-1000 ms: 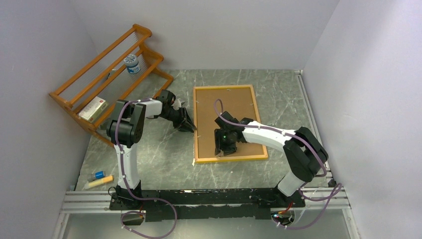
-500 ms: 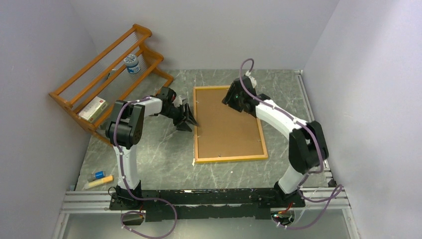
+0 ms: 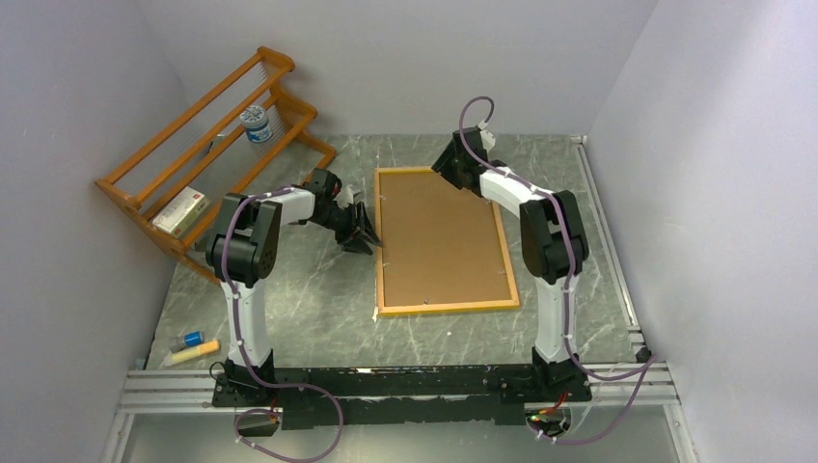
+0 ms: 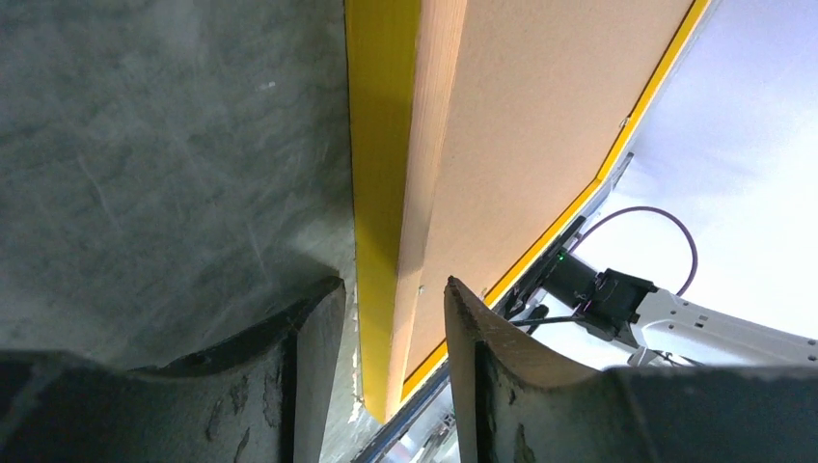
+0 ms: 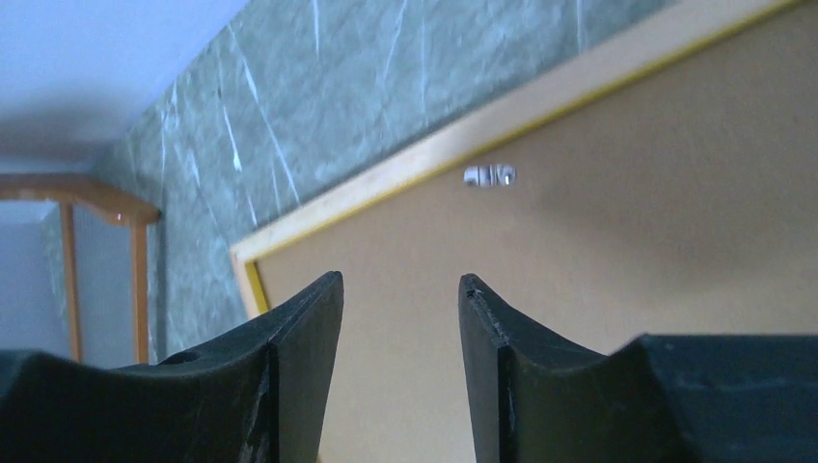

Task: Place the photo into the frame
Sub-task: Install the photo frame at the center of the board.

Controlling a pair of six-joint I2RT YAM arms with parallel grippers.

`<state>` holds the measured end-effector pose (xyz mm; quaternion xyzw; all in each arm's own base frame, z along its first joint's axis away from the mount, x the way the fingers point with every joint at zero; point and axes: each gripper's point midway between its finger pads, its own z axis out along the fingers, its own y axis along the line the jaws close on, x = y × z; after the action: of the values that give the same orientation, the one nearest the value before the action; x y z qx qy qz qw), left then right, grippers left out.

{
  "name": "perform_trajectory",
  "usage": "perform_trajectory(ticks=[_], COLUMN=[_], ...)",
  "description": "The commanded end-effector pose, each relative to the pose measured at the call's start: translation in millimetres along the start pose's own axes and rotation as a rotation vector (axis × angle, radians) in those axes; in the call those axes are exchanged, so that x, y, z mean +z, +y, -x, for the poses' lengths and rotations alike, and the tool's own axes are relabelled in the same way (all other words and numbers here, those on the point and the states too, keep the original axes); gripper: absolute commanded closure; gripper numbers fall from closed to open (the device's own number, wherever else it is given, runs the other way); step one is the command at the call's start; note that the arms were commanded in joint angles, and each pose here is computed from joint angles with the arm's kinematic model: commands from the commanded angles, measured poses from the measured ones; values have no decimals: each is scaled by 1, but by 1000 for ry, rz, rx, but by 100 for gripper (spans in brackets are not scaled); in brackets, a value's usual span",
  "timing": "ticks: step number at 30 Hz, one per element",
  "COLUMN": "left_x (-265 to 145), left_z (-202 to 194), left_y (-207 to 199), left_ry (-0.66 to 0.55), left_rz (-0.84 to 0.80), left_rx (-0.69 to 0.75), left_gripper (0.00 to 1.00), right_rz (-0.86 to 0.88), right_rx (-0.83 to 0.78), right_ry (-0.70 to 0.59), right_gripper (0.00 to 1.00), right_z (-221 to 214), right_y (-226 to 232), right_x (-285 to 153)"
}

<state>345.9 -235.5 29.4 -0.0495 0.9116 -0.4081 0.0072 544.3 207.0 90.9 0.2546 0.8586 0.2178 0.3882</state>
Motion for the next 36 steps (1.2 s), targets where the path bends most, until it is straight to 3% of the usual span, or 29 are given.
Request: perform_trajectory(ticks=[1, 21, 27, 36], left_x=[8, 5, 5, 6], left_z=[6, 1, 0, 0], left_y=[15, 30, 31, 33], left_ry=[6, 27, 25, 30], left_rz=[47, 119, 120, 129], left_rx=[45, 75, 72, 67], left_gripper=[52, 55, 55, 55], right_rz=[112, 39, -30, -2], right_rx=[24, 39, 15, -23], right_ry=[-63, -22, -33, -58], right_gripper=[50, 53, 54, 54], right_z=[29, 16, 16, 24], right_y=[26, -11, -26, -19], right_x=[25, 73, 76, 71])
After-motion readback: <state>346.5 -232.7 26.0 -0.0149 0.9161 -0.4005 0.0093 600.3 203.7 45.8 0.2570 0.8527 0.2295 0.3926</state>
